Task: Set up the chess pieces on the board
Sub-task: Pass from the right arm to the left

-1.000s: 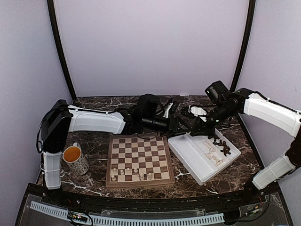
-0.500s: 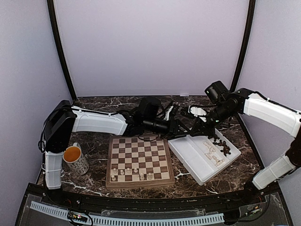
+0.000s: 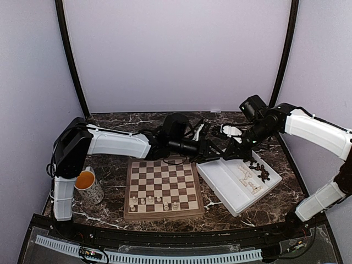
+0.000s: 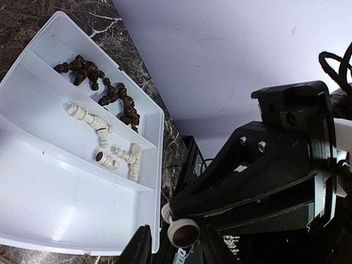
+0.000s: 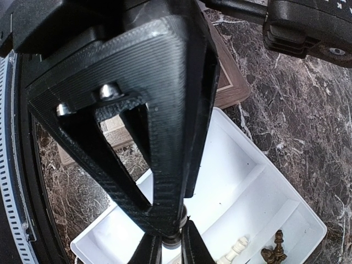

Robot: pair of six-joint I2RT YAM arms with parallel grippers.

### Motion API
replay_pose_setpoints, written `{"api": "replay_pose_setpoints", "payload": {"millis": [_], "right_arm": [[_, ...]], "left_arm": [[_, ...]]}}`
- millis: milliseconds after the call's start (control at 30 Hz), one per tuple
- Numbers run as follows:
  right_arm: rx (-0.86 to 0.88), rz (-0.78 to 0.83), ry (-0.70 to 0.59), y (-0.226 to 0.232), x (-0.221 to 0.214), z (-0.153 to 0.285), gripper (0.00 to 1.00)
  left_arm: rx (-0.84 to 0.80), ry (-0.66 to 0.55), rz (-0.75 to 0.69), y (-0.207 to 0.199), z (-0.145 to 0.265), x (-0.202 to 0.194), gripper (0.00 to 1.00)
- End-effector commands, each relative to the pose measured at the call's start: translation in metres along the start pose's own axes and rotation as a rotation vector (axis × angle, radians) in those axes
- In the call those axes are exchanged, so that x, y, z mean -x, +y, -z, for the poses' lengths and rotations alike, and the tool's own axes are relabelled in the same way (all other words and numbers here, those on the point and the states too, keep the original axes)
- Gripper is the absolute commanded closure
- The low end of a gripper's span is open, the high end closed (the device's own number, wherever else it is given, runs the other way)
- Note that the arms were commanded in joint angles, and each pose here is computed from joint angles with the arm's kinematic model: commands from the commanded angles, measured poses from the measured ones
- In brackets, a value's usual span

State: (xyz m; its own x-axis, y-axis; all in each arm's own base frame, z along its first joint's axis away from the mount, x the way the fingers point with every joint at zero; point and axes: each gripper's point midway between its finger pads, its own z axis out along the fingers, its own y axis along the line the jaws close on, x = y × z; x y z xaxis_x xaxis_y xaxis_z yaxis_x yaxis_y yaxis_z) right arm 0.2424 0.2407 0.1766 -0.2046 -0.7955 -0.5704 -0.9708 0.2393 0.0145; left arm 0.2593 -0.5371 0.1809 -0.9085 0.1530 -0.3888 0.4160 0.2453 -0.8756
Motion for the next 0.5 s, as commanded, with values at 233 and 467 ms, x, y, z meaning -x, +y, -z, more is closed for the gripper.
{"api": "replay_pose_setpoints", "payload": {"millis": [233,467], "right_arm": [[-0.003,0.035,-0.063,0.001,0.018,0.003,0.87],[-0.043,0.010,-0.133,-0.006,0.032,0.032,0.75]], "left_arm": [[-0.070,-0.009,-0.015,-0.015,-0.003,0.008,0.82],[-0.141,-0.055,-0.009,-0.021,0.008,0.018,0.89]]}}
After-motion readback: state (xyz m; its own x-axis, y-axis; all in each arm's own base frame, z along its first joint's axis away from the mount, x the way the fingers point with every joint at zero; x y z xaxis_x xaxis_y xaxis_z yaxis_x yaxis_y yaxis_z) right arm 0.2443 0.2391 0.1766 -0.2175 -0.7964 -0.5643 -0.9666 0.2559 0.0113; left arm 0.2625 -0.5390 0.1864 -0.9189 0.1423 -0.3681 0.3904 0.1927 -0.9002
